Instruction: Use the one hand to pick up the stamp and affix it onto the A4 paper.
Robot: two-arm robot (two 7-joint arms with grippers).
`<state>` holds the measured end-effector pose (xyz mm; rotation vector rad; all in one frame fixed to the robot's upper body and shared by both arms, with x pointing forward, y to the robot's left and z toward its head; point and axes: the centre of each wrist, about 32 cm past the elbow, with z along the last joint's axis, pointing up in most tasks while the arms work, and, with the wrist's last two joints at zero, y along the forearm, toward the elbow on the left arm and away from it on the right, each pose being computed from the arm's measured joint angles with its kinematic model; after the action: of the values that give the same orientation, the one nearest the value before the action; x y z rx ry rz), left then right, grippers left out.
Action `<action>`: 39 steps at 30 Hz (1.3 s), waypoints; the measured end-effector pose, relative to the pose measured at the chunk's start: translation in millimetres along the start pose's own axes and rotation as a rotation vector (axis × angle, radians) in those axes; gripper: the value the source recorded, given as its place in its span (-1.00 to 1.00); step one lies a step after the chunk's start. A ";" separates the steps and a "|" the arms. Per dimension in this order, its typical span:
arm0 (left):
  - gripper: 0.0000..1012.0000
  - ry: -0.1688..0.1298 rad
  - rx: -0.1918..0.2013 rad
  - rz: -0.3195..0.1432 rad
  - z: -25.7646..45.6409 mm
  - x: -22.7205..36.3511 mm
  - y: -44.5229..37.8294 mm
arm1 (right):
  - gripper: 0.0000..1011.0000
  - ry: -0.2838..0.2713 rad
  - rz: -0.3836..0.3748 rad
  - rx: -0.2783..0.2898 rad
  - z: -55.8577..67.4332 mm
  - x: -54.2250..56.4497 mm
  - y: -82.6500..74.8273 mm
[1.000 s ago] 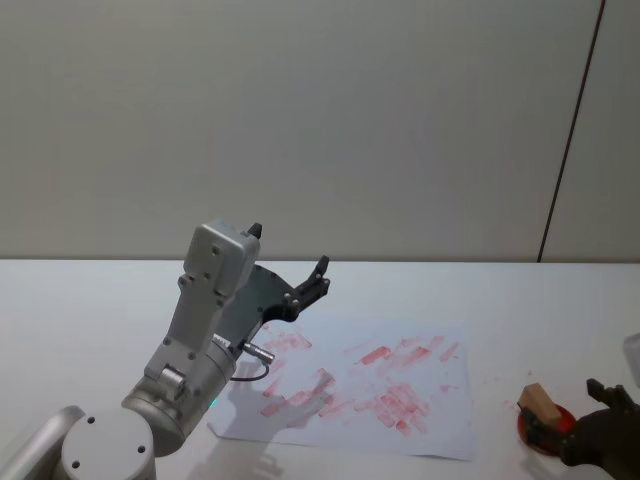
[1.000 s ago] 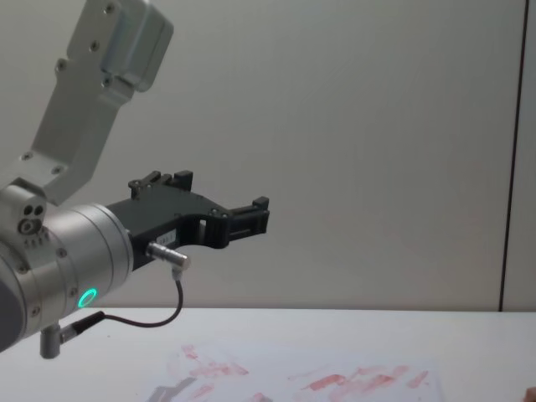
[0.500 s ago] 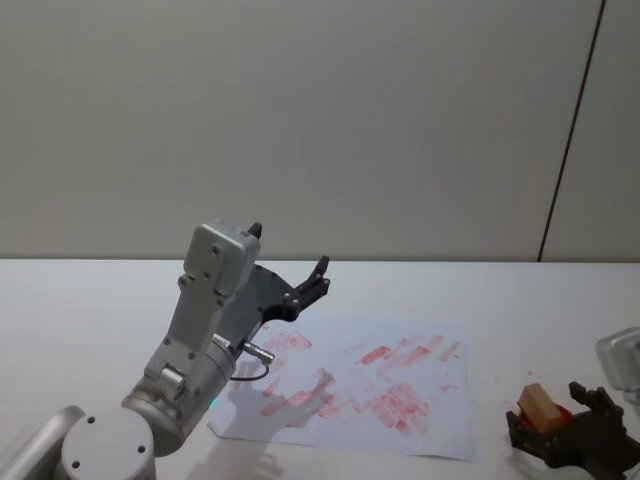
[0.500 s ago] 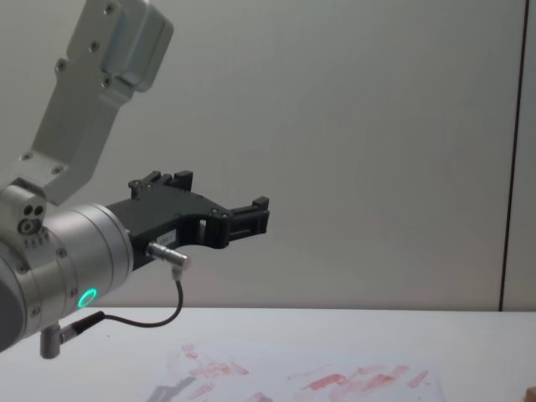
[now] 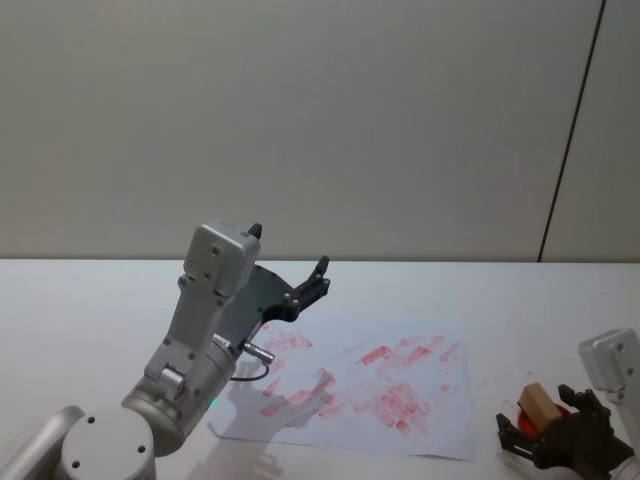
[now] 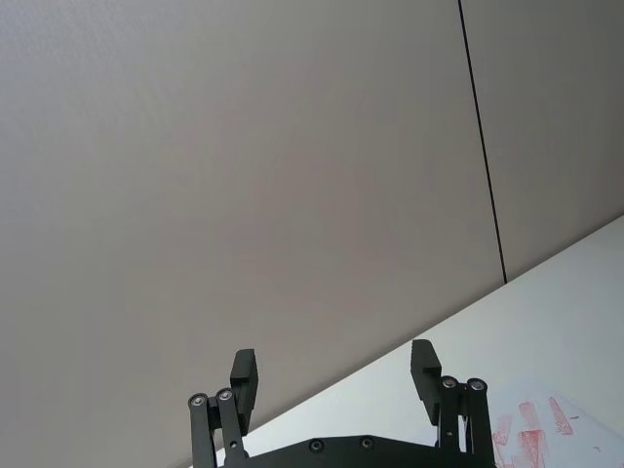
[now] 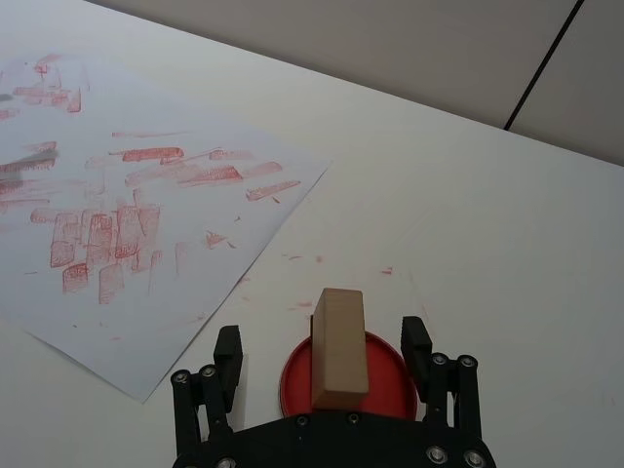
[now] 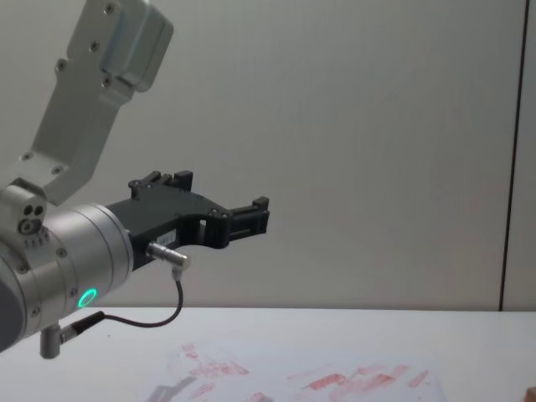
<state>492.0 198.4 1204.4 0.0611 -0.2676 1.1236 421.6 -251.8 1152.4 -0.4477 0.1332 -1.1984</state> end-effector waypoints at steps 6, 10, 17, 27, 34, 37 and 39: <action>0.98 0.000 0.000 0.000 0.0 0.0 0.0 | 0.97 -0.002 0.000 0.001 -0.2 -0.8 2.9; 0.98 0.000 0.000 0.000 0.0 0.0 0.0 | 0.86 -0.003 0.001 0.002 -0.2 -1.1 4.1; 0.98 0.000 0.000 0.000 0.0 0.0 0.0 | 0.46 -0.004 0.000 0.003 -0.1 -1.4 5.5; 0.98 0.000 0.000 0.000 0.0 0.0 0.0 | -0.16 -0.005 0.001 0.003 -0.3 -1.9 6.5; 0.98 0.000 0.000 0.000 0.0 0.0 0.0 | -0.56 -0.006 0.001 0.003 -0.4 -1.9 6.9; 0.98 0.000 0.000 0.000 0.0 0.0 0.0 | -0.57 -0.006 0.002 0.004 -0.4 -2.0 7.0; 0.98 0.000 0.000 0.000 0.0 0.0 0.0 | -0.57 -0.006 0.002 0.004 -0.4 -2.0 7.0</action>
<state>492.0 198.4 1204.4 0.0611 -0.2676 1.1238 426.8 -248.1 1149.0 -0.4471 0.1263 -1.1956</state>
